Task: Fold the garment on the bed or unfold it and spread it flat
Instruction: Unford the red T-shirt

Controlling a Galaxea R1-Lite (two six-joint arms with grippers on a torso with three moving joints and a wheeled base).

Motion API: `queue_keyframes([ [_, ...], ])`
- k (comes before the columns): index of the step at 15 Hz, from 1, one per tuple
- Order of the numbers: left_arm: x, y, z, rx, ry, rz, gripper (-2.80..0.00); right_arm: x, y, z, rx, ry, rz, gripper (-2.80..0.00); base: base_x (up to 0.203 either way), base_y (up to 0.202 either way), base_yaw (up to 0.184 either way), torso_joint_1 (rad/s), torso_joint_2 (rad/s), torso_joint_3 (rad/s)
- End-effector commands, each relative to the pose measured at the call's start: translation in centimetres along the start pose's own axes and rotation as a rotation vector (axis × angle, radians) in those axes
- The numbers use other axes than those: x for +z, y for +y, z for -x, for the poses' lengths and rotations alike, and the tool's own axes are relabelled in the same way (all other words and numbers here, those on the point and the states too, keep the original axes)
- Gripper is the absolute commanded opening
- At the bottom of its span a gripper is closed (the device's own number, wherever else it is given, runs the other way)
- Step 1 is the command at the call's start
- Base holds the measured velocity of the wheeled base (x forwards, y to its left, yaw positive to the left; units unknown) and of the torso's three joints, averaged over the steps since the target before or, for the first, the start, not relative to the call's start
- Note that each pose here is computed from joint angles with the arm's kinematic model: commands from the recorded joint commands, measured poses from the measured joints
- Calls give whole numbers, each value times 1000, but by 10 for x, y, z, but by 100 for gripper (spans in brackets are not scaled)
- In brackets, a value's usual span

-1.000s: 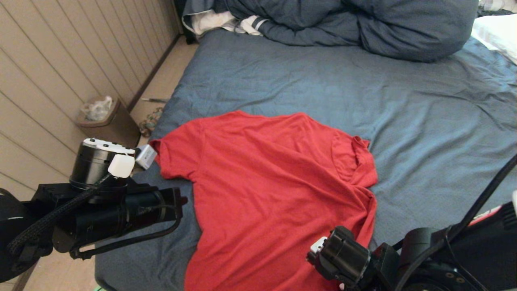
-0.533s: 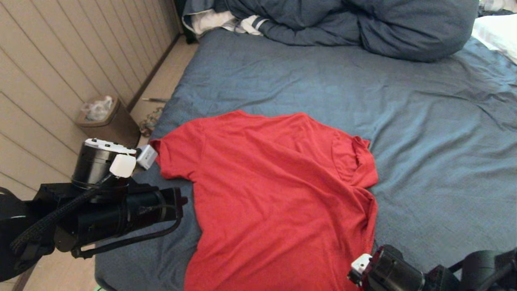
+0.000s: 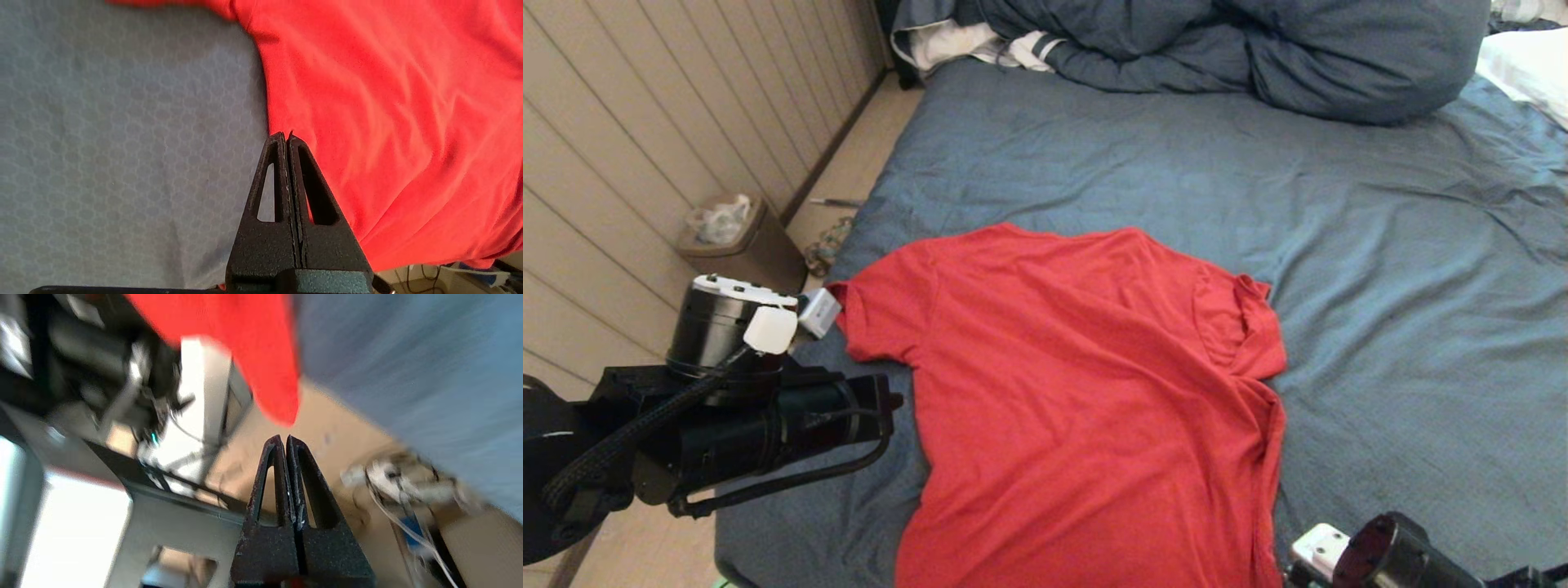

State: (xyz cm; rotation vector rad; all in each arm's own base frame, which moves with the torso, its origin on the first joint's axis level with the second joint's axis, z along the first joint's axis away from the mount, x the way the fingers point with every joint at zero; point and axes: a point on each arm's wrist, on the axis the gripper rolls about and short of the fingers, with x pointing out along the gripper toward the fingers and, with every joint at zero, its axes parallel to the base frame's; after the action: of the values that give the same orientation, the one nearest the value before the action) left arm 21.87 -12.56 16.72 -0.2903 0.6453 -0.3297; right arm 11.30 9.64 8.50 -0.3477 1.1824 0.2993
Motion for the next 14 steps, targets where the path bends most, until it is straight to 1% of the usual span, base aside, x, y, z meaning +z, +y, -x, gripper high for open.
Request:
queue_keyframes([
  [1,15,-1,2,2,-45,15,-280,24,-11,31,20,-192,-88,-280,0,0,0,0,0,0],
  [3,33,0,1,15,-77,28,-280,55,-25,53,0,-312,-145,-280,0,0,0,0,0,0],
  [4,48,-2,0,19,-104,34,-280,77,-34,67,-15,-379,-169,-280,0,0,0,0,0,0],
  [5,55,0,-4,35,-105,38,-280,94,-42,75,-35,-418,-188,-280,0,0,0,0,0,0],
  [6,67,-2,-7,37,-124,35,-280,116,-48,82,-43,-460,-204,-280,0,0,0,0,0,0],
  [7,80,-4,-11,42,-141,30,-280,135,-54,84,-57,-481,-218,-280,0,0,0,0,0,0],
  [8,88,-4,-18,50,-144,27,-280,150,-57,85,-62,-500,-227,-280,0,0,0,0,0,0],
  [9,100,-5,-27,53,-158,22,-280,170,-59,88,-63,-535,-233,-280,0,0,0,0,0,0],
  [10,106,-4,-44,67,-147,14,-280,190,-60,83,-65,-547,-237,-280,0,0,0,0,0,0],
  [11,111,-2,-51,78,-144,7,-280,200,-62,80,-66,-557,-240,-280,0,0,0,0,0,0],
  [12,114,2,-59,91,-146,8,-280,211,-64,77,-69,-566,-249,-280,0,0,0,0,0,0],
  [14,121,18,-88,130,-134,24,-280,241,-69,60,-77,-571,-263,-280,0,0,0,0,0,0],
])
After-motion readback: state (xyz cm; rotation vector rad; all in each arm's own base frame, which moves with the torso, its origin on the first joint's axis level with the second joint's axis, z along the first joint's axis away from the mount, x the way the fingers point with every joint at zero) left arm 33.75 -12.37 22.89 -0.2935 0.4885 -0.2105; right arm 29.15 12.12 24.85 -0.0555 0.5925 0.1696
